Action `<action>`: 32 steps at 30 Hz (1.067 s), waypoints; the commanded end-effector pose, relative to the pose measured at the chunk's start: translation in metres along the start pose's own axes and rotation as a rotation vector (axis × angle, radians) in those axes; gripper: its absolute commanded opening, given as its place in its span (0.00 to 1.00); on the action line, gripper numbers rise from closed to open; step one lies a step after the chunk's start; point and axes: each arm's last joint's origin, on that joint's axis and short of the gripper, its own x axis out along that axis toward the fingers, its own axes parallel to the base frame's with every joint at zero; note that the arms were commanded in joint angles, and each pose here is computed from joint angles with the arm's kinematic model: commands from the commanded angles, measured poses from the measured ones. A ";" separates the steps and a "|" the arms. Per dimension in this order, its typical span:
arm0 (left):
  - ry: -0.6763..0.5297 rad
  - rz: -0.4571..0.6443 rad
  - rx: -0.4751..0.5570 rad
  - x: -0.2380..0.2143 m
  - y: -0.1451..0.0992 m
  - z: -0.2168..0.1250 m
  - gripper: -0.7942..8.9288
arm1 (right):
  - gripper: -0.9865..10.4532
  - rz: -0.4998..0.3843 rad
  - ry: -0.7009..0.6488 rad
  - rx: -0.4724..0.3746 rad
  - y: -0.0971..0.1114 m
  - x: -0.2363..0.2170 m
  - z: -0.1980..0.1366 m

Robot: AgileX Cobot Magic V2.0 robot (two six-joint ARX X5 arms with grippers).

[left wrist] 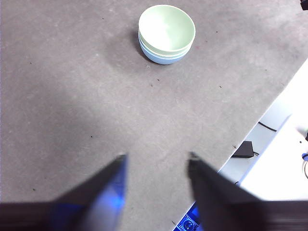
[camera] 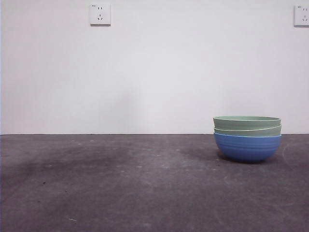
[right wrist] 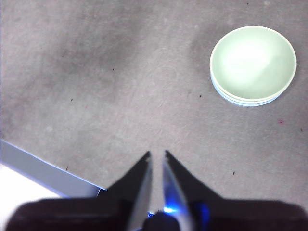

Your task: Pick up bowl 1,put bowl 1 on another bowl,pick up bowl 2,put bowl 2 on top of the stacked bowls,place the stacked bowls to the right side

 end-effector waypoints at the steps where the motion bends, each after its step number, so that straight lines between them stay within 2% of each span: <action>1: 0.010 -0.005 0.013 0.001 -0.001 -0.001 0.07 | 0.08 -0.002 0.024 0.007 0.001 0.001 -0.002; 12: -0.002 -0.001 0.014 0.001 0.000 0.000 0.08 | 0.09 -0.031 0.016 0.047 -0.003 0.001 -0.002; 23: -0.052 0.010 0.019 -0.001 0.001 0.004 0.08 | 0.09 -0.033 0.015 0.052 -0.004 0.000 -0.001; 26: -0.122 0.071 0.110 -0.016 0.005 0.002 0.08 | 0.09 -0.032 0.015 0.052 -0.004 0.000 -0.001; 28: -0.221 0.117 0.163 -0.029 0.008 0.004 0.08 | 0.09 -0.032 0.015 0.052 -0.004 0.000 -0.001; 32: -0.466 0.200 0.204 -0.056 0.015 0.000 0.08 | 0.09 -0.033 0.015 0.051 -0.004 0.000 -0.001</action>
